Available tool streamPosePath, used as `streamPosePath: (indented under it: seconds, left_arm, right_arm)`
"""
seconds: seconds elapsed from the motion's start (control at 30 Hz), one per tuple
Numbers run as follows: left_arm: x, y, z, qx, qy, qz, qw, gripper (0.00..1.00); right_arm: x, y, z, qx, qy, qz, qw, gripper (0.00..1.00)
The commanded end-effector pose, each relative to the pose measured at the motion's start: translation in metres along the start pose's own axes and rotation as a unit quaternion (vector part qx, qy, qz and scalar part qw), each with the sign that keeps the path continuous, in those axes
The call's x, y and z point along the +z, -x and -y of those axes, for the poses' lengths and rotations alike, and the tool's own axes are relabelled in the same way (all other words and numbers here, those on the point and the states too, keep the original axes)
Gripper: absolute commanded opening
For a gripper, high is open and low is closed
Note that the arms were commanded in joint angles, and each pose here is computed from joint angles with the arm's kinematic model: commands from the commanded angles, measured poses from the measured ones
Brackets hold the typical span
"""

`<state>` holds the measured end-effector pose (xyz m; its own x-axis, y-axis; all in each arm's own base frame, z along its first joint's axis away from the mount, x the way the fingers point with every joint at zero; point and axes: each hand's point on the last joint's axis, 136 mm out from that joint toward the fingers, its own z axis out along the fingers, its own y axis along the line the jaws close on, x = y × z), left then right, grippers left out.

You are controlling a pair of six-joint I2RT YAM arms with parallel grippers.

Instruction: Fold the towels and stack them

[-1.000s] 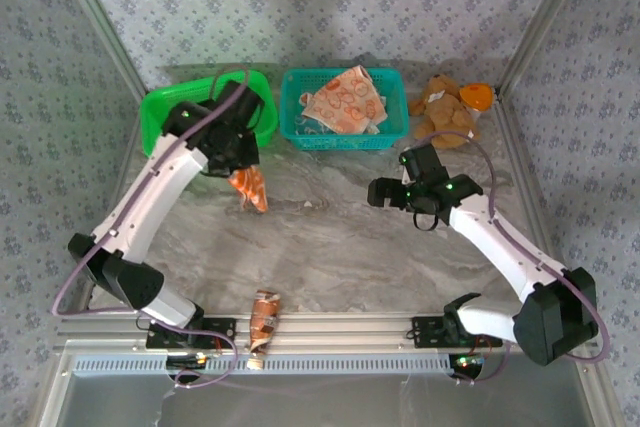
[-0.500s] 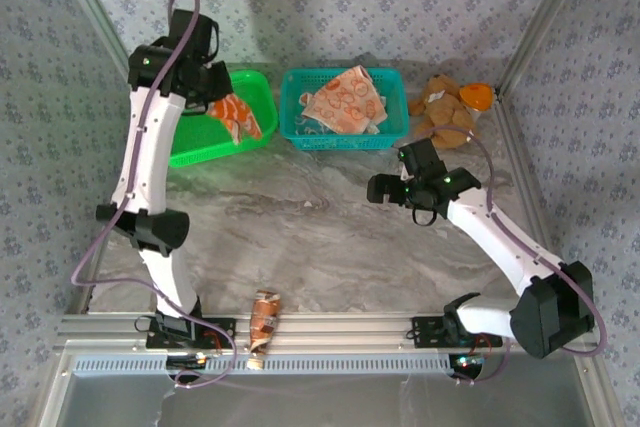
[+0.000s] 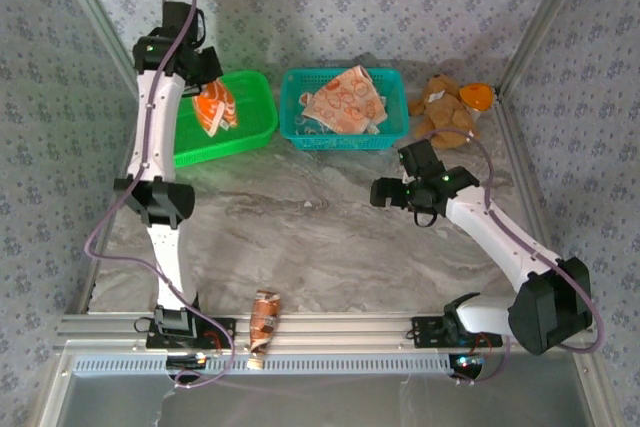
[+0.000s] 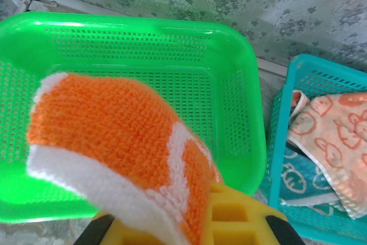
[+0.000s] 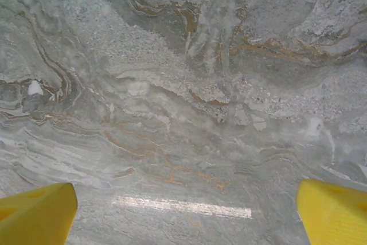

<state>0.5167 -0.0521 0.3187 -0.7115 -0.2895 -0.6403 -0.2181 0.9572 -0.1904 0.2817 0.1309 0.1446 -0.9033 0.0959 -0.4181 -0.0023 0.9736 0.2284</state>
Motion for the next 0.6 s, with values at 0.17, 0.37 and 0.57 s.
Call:
streamPosePath:
  seconds: [0.17,0.37,0.57]
  left_arm:
    - [0.045,0.005,0.034,0.026,-0.073,-0.001,0.997,0.00]
    - [0.061,0.004,0.079,0.017,-0.166,-0.005,0.986,0.00]
    - [0.080,0.002,0.116,-0.025,-0.245,-0.017,0.969,0.00]
  right_arm:
    - [0.000,-0.006,0.014,0.006,-0.029,-0.016,0.999,1.00]
    - [0.008,-0.015,0.020,0.014,-0.037,-0.032,0.999,1.00]
    - [0.012,-0.021,0.025,0.017,-0.046,-0.044,0.998,1.00]
